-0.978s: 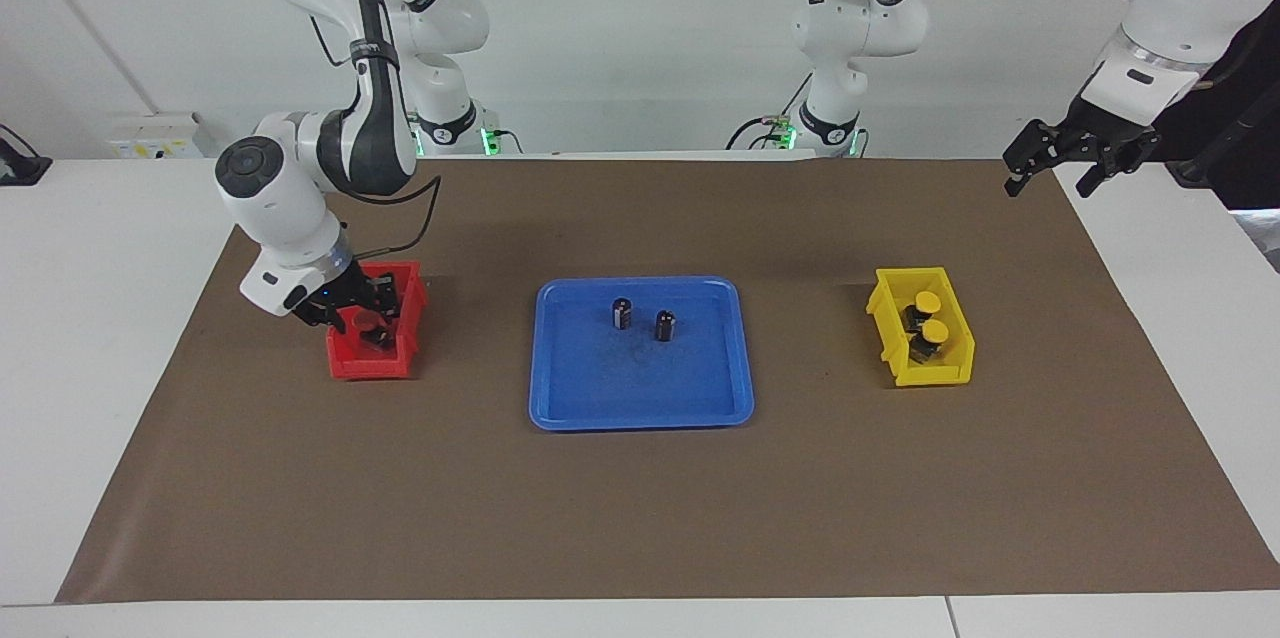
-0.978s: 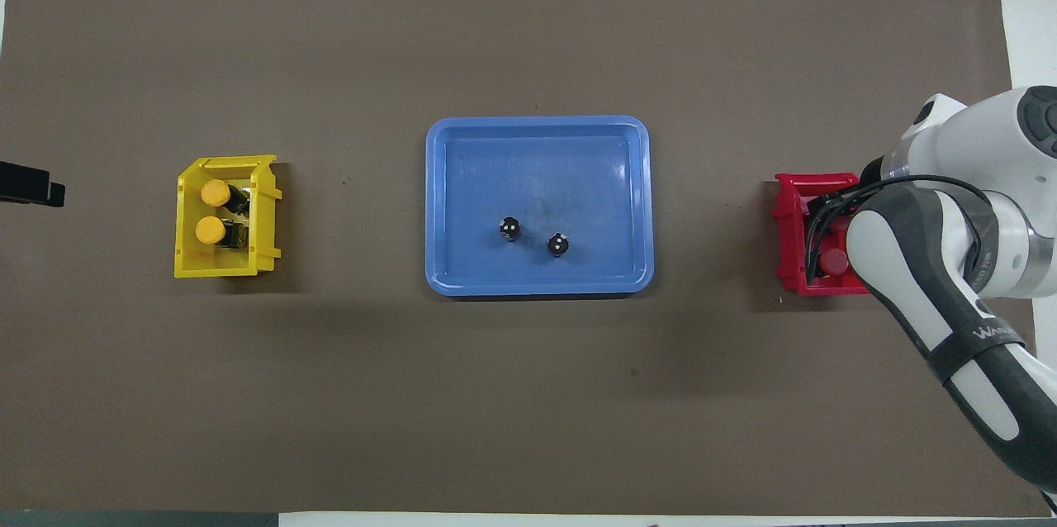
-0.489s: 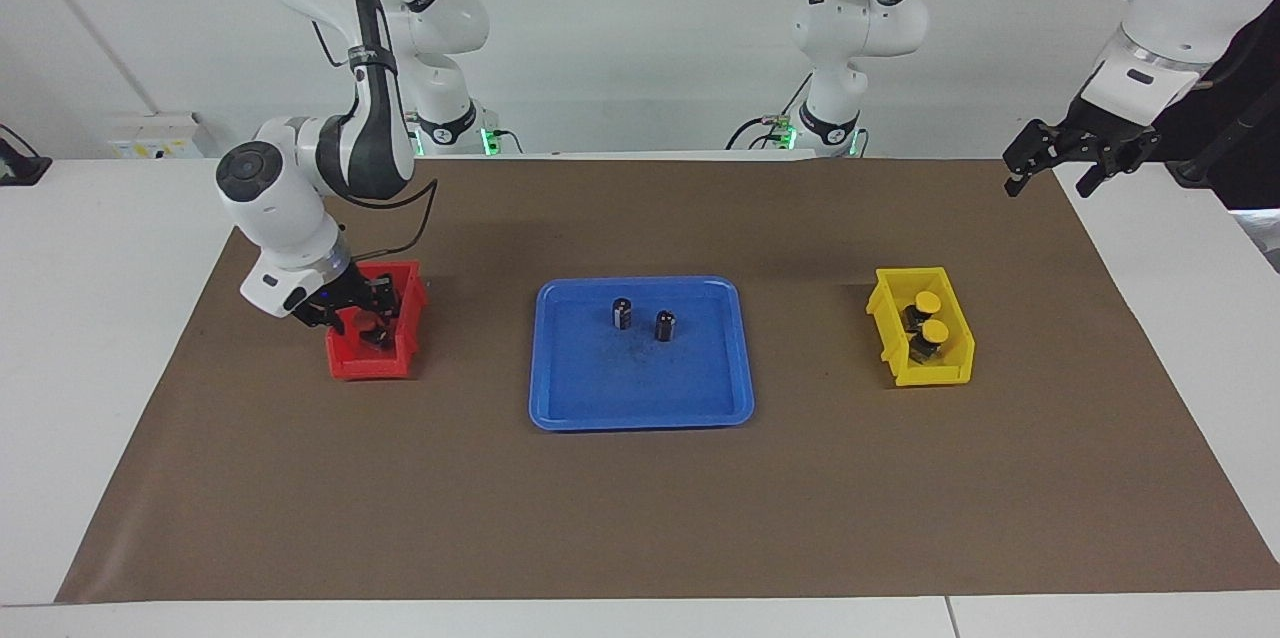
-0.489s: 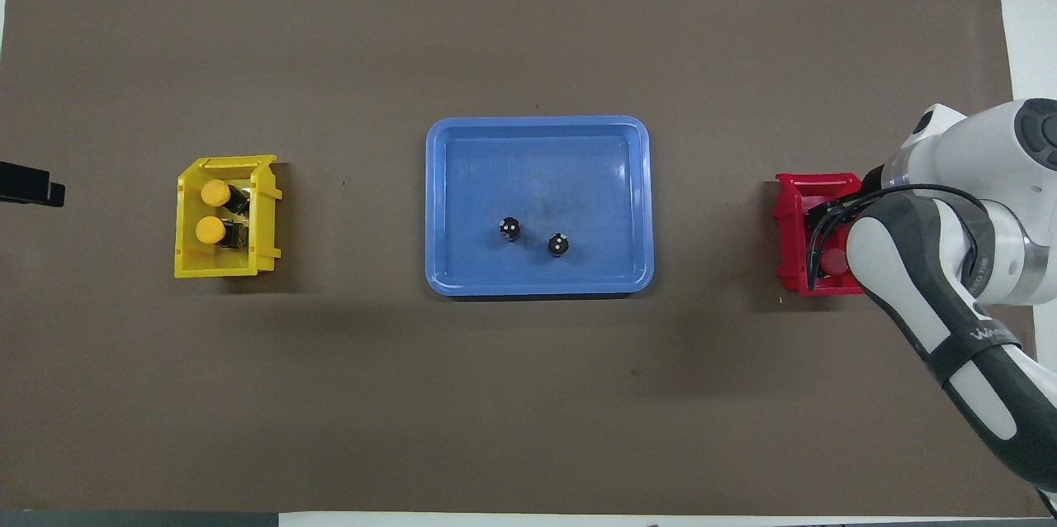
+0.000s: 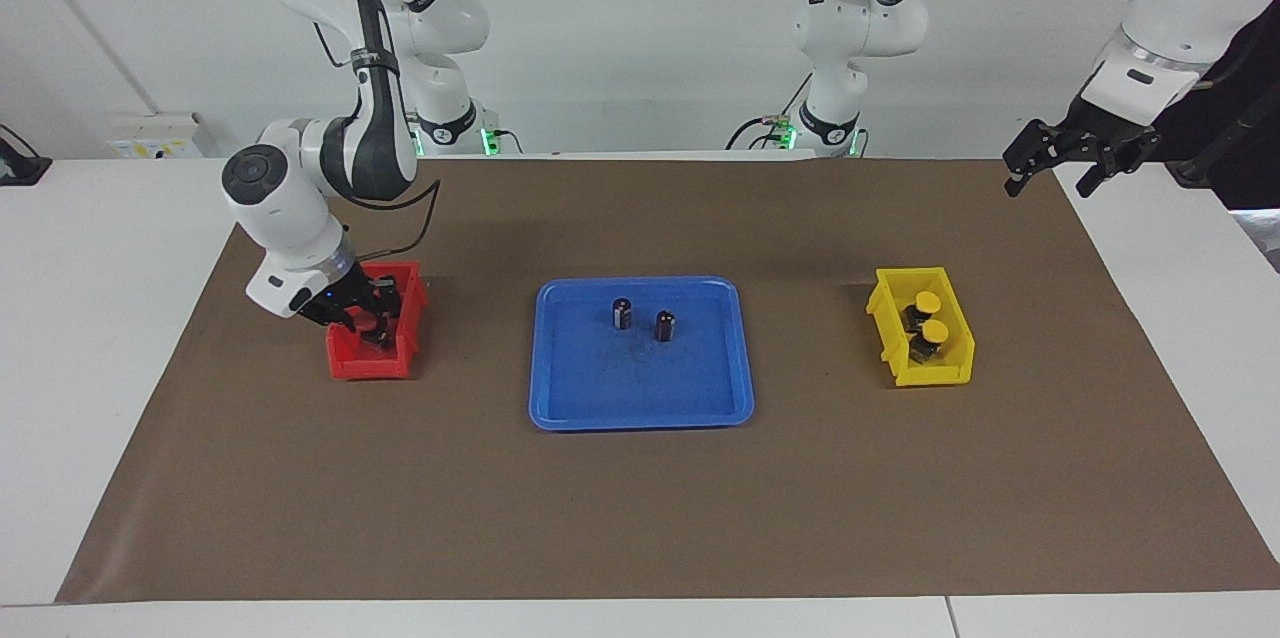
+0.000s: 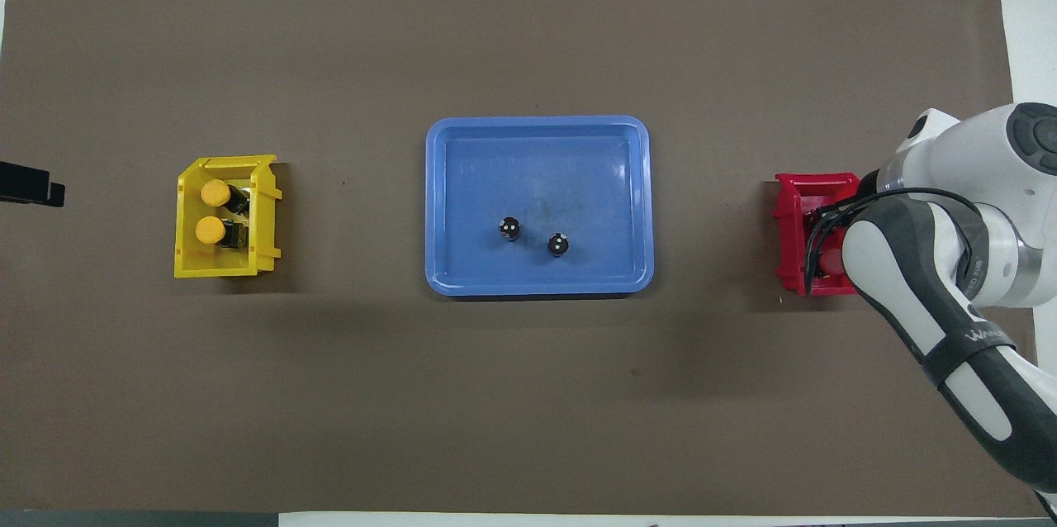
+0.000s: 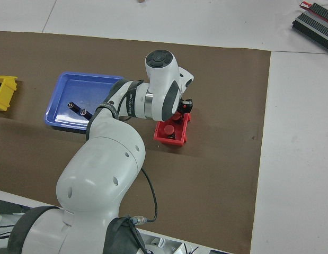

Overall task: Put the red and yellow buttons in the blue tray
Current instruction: 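Reach the right gripper down into the red bin onto a red button, then grasp the red button with the right gripper and lift it out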

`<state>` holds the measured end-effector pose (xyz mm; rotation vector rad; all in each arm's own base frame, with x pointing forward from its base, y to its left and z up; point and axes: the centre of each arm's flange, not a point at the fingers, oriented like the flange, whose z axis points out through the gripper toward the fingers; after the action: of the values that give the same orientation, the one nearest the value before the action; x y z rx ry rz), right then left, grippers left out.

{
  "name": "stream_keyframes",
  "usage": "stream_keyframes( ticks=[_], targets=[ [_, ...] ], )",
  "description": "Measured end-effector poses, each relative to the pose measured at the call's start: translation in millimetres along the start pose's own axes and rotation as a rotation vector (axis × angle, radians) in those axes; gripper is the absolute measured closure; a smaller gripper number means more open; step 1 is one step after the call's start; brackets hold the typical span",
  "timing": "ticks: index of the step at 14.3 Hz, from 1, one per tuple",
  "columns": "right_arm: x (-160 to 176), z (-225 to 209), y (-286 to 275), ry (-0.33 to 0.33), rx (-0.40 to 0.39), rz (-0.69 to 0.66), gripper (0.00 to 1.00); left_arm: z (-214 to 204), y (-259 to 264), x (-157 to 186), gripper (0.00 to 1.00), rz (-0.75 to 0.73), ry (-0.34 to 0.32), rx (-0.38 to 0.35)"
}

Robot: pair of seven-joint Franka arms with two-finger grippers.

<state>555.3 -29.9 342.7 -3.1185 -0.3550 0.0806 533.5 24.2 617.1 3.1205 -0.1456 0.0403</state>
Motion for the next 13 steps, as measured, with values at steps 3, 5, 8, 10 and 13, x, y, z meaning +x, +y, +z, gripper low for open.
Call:
stream_keyframes(
  ticks=[3, 5, 8, 10, 13],
  targets=[
    [0, -1, 0, 0.0, 0.0, 0.0, 0.58, 0, 0, 0, 0.0, 0.0, 0.0, 0.0],
    [4, -10, 0, -0.005, 0.001, -0.002, 0.58, 0, 0, 0, 0.0, 0.0, 0.0, 0.0],
    [22, -59, -5, -0.037, 0.008, -0.018, 0.58, 0, 0, 0, 0.0, 0.0, 0.0, 0.0],
    [38, -102, -10, -0.06, 0.013, -0.034, 0.58, 0, 0, 0, 0.0, 0.0, 0.0, 0.0],
    [66, -148, -36, -0.087, 0.019, -0.005, 0.58, 0, 0, 0, 0.0, 0.0, 0.0, 0.0]
  ],
)
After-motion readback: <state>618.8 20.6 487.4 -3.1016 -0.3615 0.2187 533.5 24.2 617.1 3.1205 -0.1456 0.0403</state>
